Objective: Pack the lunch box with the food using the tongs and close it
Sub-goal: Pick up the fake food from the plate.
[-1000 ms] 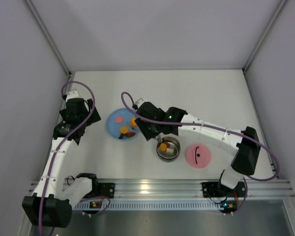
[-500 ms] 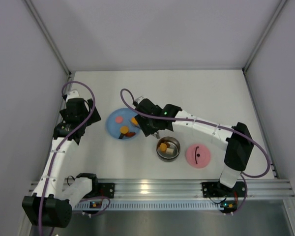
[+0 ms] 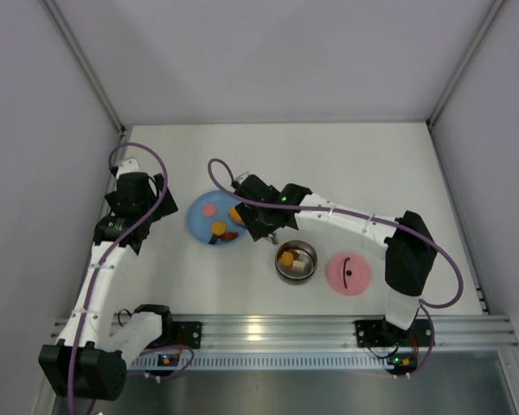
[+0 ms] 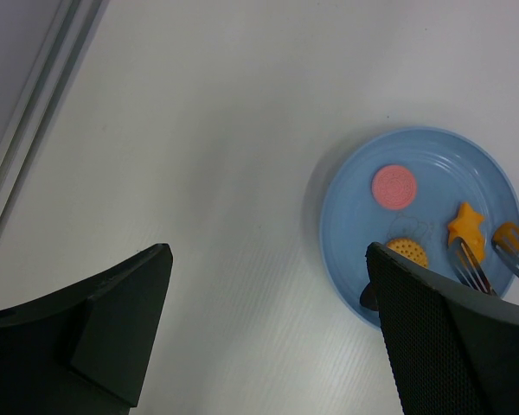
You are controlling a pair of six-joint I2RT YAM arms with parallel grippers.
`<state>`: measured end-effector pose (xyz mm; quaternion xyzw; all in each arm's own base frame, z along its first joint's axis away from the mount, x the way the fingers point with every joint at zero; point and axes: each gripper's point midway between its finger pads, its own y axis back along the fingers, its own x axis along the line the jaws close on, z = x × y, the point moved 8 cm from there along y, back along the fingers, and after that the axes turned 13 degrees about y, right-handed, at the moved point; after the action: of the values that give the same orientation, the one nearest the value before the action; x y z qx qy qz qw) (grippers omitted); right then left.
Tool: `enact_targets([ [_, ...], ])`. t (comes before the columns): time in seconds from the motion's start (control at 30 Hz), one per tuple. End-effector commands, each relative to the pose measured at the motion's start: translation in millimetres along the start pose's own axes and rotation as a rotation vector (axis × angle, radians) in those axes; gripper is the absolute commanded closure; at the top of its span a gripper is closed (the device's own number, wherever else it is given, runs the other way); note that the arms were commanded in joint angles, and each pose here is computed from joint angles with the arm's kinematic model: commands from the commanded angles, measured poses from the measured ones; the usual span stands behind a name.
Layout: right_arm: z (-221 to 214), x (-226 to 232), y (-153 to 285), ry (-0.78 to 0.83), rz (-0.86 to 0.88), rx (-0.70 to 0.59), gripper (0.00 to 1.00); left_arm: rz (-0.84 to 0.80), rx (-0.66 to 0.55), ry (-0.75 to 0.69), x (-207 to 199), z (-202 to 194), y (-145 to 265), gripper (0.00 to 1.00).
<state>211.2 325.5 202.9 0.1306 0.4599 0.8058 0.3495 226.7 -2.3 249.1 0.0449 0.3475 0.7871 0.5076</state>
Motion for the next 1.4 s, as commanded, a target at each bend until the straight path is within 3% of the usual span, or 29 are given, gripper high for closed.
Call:
enact_targets([
  [0.0, 27.8, -1.7, -0.1, -0.034, 0.016, -0.109, 0.58, -0.032, -0.053, 0.006, -7.2, 12.8, 3.9, 0.01],
  [0.3, 25.2, -1.2, -9.0, -0.035, 0.020, -0.086, 0.61, -0.033, -0.053, 0.004, -7.4, 12.7, 4.0, 0.01],
  [0.57, 27.8, -3.7, 0.1, -0.037, 0.018, -0.100, 0.75, -0.034, -0.054, 0.004, -7.4, 12.8, 4.3, 0.01],
  [1.03, 29.8, -21.5, 70.3, -0.063, -0.017, -0.216, 0.80, -0.037, -0.055, 0.003, -7.4, 13.1, 5.1, 0.01],
  [1.37, -22.4, -36.8, 125.7, -0.079, -0.019, -0.230, 0.79, -0.045, -0.051, 0.002, -8.3, 12.5, 5.3, 0.01],
])
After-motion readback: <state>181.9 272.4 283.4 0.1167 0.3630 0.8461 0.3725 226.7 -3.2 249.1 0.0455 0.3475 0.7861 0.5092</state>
